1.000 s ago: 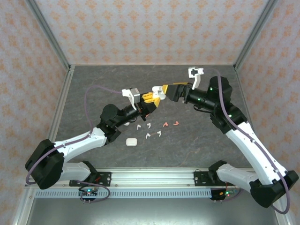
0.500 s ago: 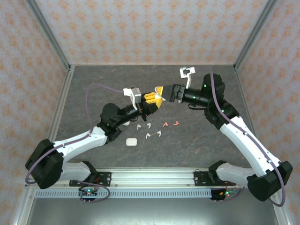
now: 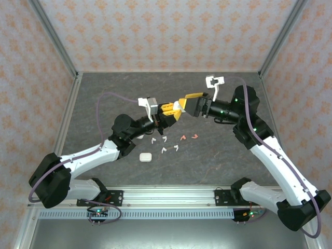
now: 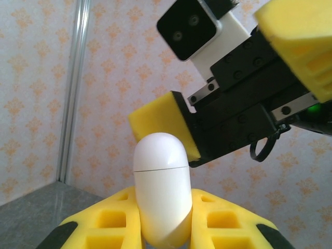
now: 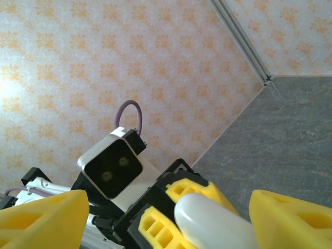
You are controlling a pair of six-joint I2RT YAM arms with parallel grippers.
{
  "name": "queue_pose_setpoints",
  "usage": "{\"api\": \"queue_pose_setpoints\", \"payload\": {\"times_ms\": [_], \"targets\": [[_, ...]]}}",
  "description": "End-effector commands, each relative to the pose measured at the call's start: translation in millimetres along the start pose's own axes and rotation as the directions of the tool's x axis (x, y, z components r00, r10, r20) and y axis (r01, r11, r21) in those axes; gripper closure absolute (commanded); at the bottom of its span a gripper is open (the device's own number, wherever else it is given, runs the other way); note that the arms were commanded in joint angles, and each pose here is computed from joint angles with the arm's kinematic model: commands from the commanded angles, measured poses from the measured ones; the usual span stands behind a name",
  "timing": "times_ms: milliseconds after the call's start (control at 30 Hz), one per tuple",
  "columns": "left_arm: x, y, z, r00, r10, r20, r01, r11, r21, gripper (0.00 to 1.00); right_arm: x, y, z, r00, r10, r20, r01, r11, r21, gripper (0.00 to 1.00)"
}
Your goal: Insert wireless bluetooth earbuds into charging case
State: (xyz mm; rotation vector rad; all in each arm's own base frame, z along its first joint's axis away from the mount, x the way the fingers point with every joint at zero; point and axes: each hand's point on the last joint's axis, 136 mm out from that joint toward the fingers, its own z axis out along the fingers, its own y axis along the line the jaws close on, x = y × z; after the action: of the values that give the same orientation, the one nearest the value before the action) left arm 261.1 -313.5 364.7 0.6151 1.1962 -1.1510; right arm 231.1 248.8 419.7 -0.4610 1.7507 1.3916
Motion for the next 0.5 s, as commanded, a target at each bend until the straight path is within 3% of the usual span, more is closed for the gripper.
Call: {"api": "queue_pose_setpoints", "payload": {"times_ms": [0,67,167,333,467], "targets": [[-16,-5,5,0.999,0.017,0.043,-0.018,1.000,0.020,1.00,-1,-2,-5,0.999,-0.042,0.006,0.042,0.998,0.037,0.18],[-16,-4,5,0.999,0.015,0.039,-0.016,1.000,0.015,1.00,0,-14,-8,0.999,-0.040,0.005,0.039,0.992,0.117,0.16],[-13,2,5,1.000,0.014,0.025,-0.014,1.000,-0.020,1.00,-6,-50,-22,0.998,-0.045,0.033,0.031,0.938,0.346,0.13],[12,27,1,0.998,-0.021,-0.066,0.011,0.989,-0.150,1.00,-17,-107,-74,0.987,-0.069,0.144,-0.051,0.718,0.694,0.04],[39,51,2,0.983,-0.077,-0.165,0.031,0.963,-0.267,1.00,-7,-138,-111,0.980,-0.070,0.185,-0.118,0.545,0.830,0.02]]}}
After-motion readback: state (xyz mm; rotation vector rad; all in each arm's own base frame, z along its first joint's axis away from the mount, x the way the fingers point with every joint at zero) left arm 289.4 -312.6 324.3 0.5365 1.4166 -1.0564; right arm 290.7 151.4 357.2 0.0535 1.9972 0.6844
